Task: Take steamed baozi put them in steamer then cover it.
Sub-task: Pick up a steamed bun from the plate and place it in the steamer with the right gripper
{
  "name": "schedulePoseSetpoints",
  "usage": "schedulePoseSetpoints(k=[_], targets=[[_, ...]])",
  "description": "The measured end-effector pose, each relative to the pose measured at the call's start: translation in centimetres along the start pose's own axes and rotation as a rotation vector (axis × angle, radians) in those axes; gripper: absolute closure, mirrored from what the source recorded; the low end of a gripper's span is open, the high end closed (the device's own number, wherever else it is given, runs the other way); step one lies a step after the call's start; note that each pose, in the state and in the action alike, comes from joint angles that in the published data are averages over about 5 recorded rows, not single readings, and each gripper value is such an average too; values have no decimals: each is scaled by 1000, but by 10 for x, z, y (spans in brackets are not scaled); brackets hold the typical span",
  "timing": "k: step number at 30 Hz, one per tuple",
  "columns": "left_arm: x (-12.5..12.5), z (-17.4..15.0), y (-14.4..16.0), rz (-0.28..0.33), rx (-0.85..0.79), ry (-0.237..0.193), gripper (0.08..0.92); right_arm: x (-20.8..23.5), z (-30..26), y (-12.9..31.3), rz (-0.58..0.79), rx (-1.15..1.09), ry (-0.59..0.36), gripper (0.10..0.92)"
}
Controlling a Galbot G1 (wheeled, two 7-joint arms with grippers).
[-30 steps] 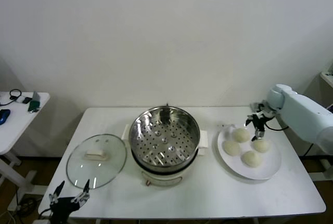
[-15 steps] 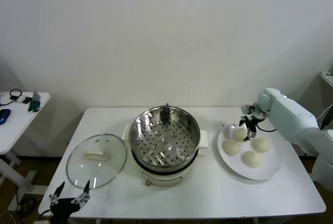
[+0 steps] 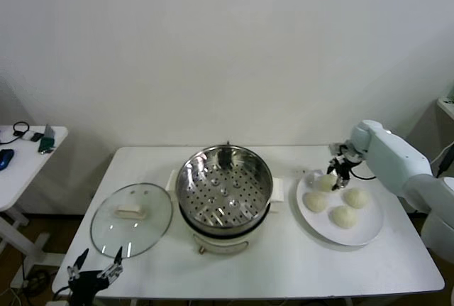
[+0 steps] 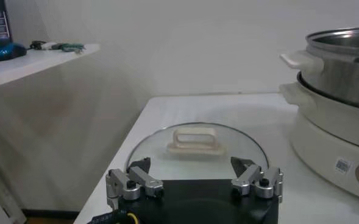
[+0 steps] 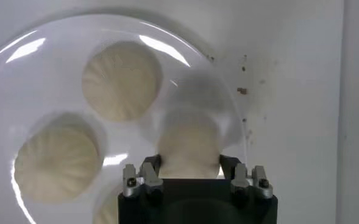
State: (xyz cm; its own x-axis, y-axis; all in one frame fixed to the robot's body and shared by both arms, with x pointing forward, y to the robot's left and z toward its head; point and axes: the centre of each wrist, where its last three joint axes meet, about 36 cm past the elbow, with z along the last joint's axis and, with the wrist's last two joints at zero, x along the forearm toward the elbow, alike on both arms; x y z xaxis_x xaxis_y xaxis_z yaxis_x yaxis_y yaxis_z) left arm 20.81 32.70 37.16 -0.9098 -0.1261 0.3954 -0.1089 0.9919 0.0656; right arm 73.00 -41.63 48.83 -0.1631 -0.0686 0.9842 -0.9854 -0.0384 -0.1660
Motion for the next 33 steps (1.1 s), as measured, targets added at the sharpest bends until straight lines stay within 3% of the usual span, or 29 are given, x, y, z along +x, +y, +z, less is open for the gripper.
schedulePoseSetpoints(k=[8,18,24,33], targets=[[0,-1,1,-2,-6,-5,177,94,-43,-30,90,193,-37,362],[1,-6,-2,8,-15,-14,177,230,-182,-28,189,666,-122,361],[0,-9,-4,7,-3,-19,177,246,-264,6,156,958,-146,361],[2,-13,-5,-1,11,-31,177,215,-333,33,105,1208,-143,363]])
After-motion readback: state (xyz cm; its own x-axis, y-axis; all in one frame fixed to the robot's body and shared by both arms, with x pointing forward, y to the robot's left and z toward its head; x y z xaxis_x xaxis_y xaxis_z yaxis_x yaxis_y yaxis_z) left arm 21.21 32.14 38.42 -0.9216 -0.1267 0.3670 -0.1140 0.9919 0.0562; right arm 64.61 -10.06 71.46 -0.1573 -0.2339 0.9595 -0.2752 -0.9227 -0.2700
